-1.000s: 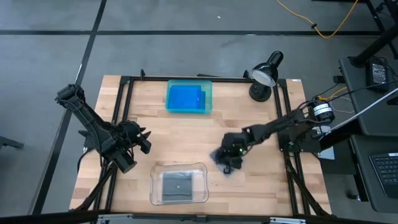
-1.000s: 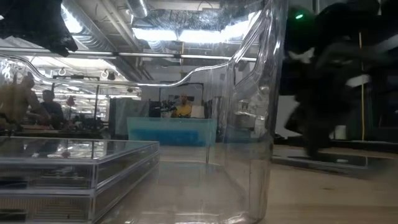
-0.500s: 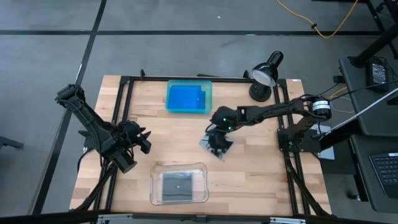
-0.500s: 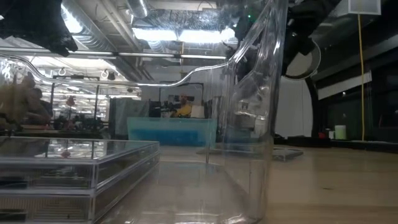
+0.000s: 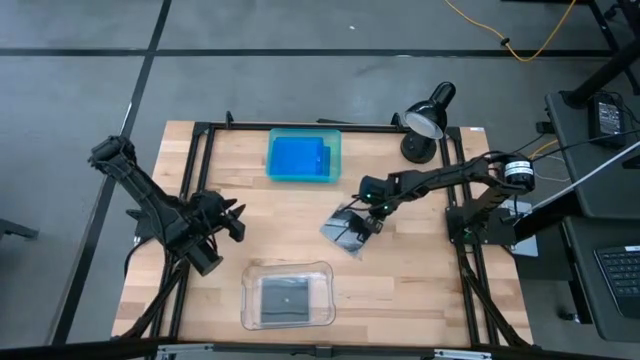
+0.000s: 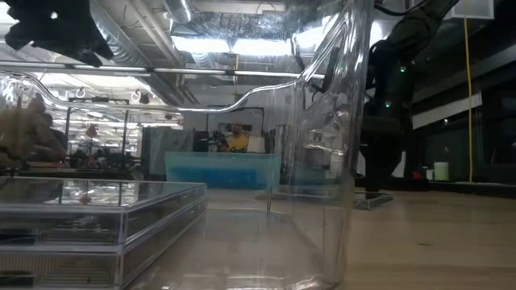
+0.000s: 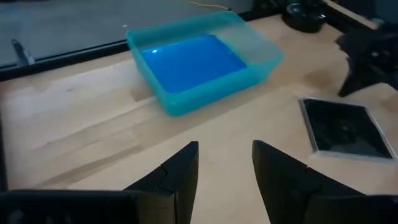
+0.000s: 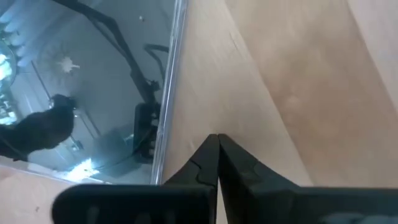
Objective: Pick & place jewel cases by type
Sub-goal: Put the black cd case into the transparent bin
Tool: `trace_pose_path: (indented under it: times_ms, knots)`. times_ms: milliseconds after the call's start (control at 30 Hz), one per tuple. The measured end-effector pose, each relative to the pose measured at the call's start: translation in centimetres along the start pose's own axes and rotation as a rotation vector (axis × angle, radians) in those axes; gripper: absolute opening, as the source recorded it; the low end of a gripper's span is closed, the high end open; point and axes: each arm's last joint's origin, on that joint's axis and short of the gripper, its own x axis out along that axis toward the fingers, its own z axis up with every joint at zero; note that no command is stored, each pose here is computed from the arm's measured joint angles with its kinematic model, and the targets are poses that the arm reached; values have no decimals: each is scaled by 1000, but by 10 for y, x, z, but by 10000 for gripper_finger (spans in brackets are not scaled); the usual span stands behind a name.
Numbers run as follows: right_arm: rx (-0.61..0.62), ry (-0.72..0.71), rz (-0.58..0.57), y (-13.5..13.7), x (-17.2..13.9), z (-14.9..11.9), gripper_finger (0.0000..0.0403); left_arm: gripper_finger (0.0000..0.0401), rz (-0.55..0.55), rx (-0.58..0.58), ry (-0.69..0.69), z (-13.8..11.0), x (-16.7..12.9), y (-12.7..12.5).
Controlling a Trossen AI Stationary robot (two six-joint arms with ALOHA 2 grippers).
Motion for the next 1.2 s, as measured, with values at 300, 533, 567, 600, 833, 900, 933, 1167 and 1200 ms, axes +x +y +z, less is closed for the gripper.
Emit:
trace_pose_path:
  times_ms: [300, 533, 567, 600, 833, 900, 933, 1167, 1200]
  knots:
    - [-93, 47, 114, 12, 1, -5, 10, 143, 88, -67, 7, 8, 14, 0]
    - [-186, 9, 307, 27, -4, 6, 10, 143, 114, -97, 0, 11, 19, 0]
    - [-191, -11, 332, 29, -4, 8, 10, 143, 115, -98, 0, 11, 19, 0]
    - [-195, -22, 350, 30, -2, 10, 10, 143, 117, -99, 0, 11, 19, 0]
    - [-196, -60, 415, 36, 7, 22, 10, 143, 111, -109, 3, 11, 20, -1]
    - [-204, -74, 413, 37, 2, 26, 10, 143, 113, -110, 9, 11, 20, -1]
    - [-208, -83, 412, 38, -1, 28, 10, 143, 112, -110, 9, 11, 20, -1]
    - [-317, -140, 500, 52, -26, 36, 10, 143, 112, -76, 11, 11, 20, -1]
    - [-349, -122, 498, 55, -26, 33, 10, 143, 112, -69, 12, 11, 20, -1]
